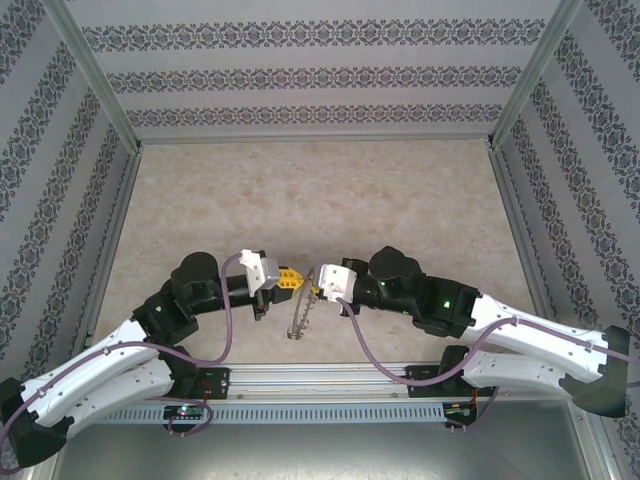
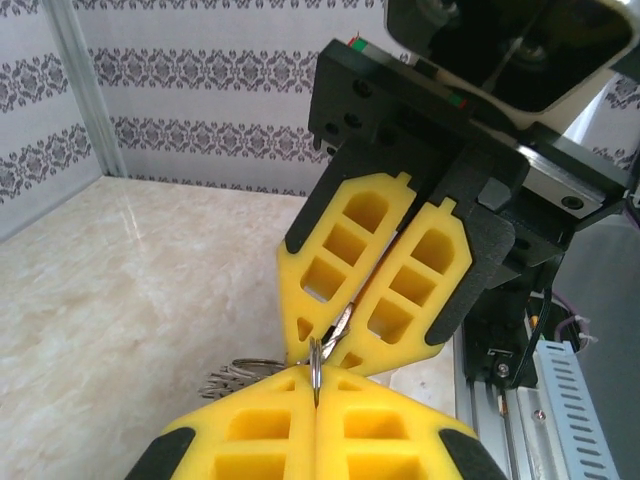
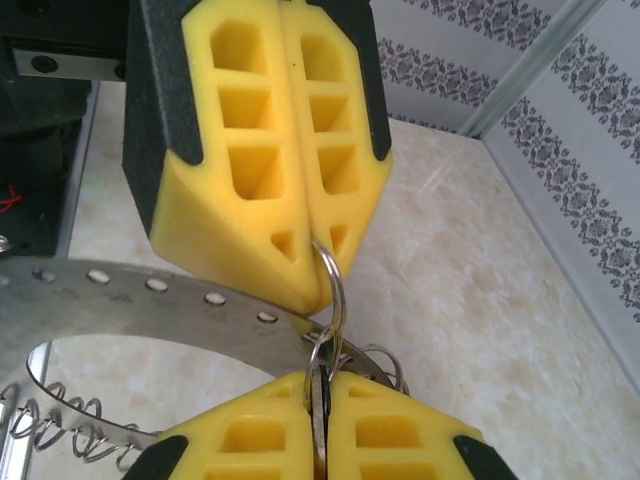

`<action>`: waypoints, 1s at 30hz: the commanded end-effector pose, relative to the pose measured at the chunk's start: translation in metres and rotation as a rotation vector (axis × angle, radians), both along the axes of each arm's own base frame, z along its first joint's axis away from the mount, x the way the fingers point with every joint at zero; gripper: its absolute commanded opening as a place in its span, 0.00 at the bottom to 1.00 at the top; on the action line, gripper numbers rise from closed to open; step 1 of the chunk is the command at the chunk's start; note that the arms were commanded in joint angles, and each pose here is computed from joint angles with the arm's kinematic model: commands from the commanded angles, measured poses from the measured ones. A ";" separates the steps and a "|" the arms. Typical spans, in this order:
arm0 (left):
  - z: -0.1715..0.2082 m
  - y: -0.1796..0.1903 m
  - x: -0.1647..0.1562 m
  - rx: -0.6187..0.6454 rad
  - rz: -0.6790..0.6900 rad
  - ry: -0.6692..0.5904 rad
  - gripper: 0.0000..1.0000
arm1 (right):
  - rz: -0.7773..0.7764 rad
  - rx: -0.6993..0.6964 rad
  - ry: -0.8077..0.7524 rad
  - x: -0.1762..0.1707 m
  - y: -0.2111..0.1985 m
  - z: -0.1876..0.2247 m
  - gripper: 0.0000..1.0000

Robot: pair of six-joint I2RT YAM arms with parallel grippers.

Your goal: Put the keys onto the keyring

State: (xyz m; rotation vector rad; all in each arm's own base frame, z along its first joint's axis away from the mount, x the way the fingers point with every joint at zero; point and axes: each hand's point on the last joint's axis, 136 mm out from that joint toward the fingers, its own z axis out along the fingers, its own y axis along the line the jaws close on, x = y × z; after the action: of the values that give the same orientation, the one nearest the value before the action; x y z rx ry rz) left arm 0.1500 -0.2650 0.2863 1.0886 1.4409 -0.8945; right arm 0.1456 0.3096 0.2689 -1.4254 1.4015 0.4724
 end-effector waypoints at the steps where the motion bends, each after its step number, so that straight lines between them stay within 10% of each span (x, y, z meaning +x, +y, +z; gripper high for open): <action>1: 0.011 0.000 0.000 0.008 -0.005 -0.032 0.00 | -0.085 -0.004 -0.045 0.016 -0.004 0.012 0.04; 7: 0.000 0.001 0.008 0.056 0.037 -0.006 0.00 | -0.091 -0.005 -0.050 0.019 -0.002 0.013 0.02; 19: -0.007 0.025 0.032 0.037 0.240 -0.038 0.49 | -0.151 -0.078 -0.021 0.032 -0.003 0.002 0.00; 30: -0.032 0.065 0.057 0.059 0.509 -0.026 0.53 | -0.318 -0.180 0.242 0.094 0.000 -0.032 0.00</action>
State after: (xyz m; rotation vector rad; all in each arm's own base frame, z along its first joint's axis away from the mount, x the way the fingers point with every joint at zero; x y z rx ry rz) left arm 0.1944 -0.2166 0.2538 0.8277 1.6022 -0.5521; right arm 0.2222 0.3080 0.2343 -1.3598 1.7696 0.2751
